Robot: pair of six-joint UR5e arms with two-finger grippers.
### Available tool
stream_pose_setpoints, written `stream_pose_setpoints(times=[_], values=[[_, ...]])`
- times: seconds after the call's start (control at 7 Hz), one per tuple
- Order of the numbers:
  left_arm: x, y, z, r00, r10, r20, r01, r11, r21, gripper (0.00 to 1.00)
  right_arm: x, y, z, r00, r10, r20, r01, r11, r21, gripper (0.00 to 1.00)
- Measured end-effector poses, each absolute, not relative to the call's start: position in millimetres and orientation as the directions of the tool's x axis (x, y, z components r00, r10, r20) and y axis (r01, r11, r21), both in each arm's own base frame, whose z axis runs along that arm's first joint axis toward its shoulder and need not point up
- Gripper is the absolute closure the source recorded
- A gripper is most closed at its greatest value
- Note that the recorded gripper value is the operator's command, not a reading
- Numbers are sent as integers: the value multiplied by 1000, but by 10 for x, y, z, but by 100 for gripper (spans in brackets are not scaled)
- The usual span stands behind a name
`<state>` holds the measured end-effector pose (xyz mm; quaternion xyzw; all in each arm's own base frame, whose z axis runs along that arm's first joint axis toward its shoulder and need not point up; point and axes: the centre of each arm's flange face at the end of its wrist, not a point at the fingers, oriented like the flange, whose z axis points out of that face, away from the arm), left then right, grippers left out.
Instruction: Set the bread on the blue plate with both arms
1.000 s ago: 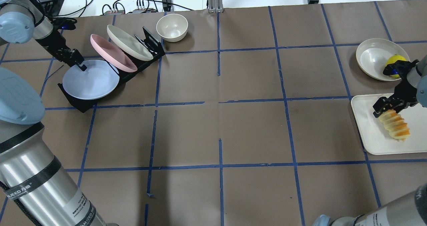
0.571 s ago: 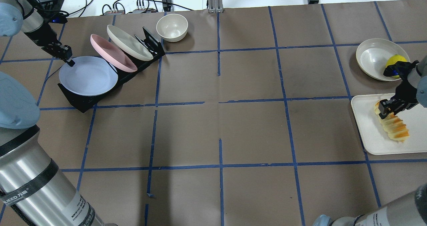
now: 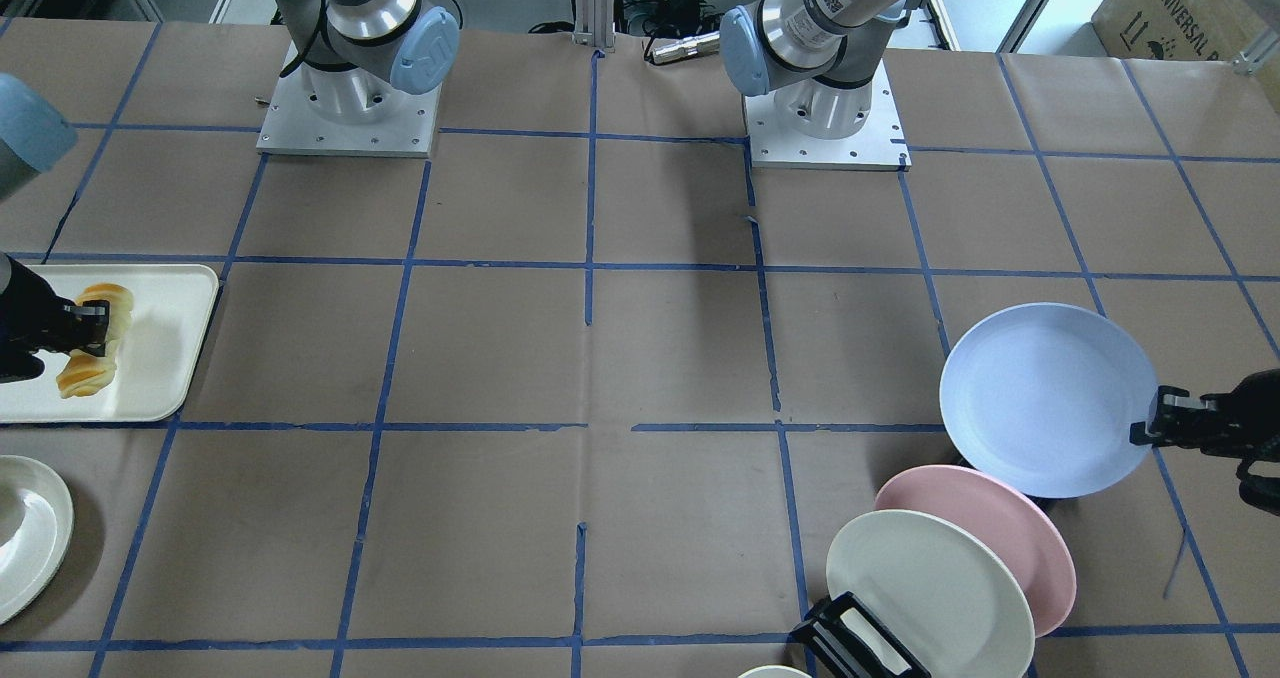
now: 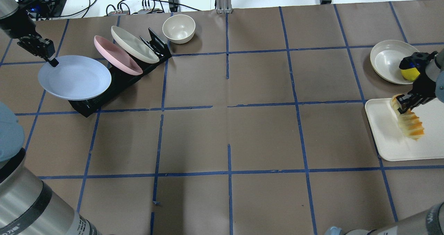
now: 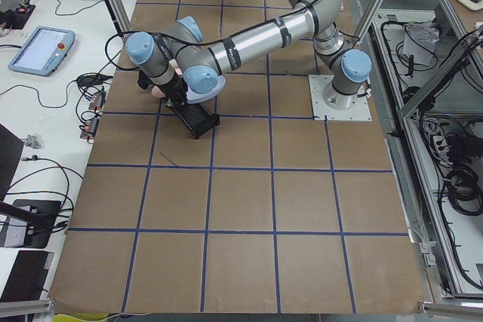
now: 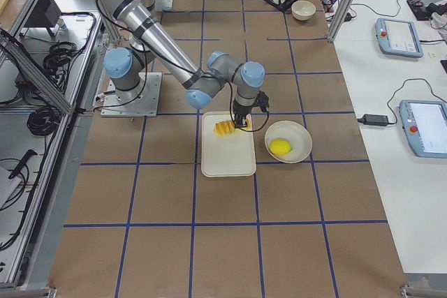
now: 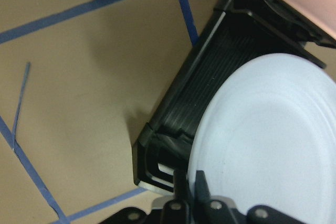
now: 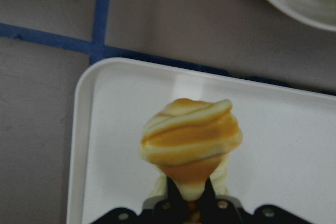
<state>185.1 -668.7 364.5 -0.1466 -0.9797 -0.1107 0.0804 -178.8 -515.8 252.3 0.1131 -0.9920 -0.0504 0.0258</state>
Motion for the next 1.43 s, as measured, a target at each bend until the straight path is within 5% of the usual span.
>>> stream_pose_setpoints(times=[0.71,1.43], values=[[444,-5853,4176,-995,2,103,29,963,268,98,-388,-5398,4580,-954,-285,96,-284,959,27,94],[-2250,-5349,3873,-976,-215,4,-214,970,118,98,1447,-4927,4685,-967,-249,63,-248,969,19,95]])
